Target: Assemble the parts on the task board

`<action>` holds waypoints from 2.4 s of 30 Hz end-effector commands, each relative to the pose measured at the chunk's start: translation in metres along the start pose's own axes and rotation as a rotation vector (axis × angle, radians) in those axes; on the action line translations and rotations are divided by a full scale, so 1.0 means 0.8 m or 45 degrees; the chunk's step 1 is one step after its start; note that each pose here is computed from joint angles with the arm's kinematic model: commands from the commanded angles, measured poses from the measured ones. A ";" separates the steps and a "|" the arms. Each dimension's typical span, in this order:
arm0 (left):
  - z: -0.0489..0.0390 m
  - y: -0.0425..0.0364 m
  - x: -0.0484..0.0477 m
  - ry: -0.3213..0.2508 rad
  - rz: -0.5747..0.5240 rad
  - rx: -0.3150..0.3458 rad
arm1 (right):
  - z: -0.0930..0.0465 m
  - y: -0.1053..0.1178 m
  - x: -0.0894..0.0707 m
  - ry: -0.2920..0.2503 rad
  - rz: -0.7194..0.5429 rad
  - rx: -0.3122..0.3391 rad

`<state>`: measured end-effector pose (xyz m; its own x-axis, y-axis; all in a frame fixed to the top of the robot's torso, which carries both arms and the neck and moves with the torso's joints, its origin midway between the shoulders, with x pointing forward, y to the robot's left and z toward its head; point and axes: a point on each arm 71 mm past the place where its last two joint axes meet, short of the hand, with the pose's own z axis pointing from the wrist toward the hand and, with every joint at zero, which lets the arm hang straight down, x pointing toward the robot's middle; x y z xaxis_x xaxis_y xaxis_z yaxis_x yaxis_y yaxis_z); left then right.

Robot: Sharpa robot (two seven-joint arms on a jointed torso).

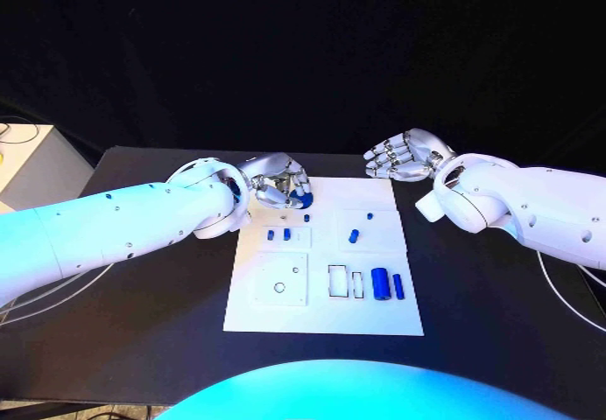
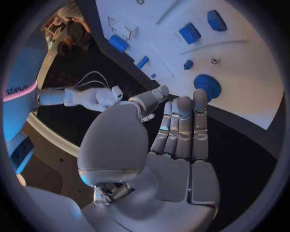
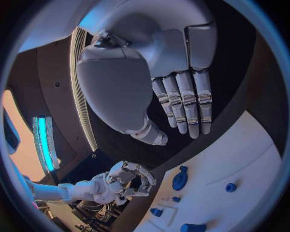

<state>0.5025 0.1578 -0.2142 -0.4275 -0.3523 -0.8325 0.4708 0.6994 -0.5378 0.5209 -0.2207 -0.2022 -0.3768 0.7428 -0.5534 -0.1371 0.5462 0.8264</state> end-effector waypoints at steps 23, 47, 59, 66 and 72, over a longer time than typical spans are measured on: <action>0.042 -0.0074 0.038 0.235 0.461 0.004 | 0.001 0.004 0.005 0.014 -0.020 -0.042; 0.052 -0.0063 0.052 0.347 0.495 -0.023 | 0.001 0.006 0.008 0.025 -0.017 -0.041; 0.055 -0.0021 0.052 0.359 0.498 -0.045 | 0.001 0.006 0.009 0.030 -0.016 -0.041; 0.056 -0.0029 0.050 0.335 0.495 -0.029 | 0.001 0.006 0.010 0.035 -0.015 -0.038; 0.056 -0.0042 0.048 0.298 0.484 -0.004 | 0.001 0.007 0.010 0.036 -0.015 -0.038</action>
<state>0.5199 0.1154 -0.2502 -0.3954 0.0918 -0.9139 0.6160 0.7646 -0.1897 0.5190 -0.2137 -0.2025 -0.3873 0.7343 -0.5575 -0.1559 0.5439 0.8246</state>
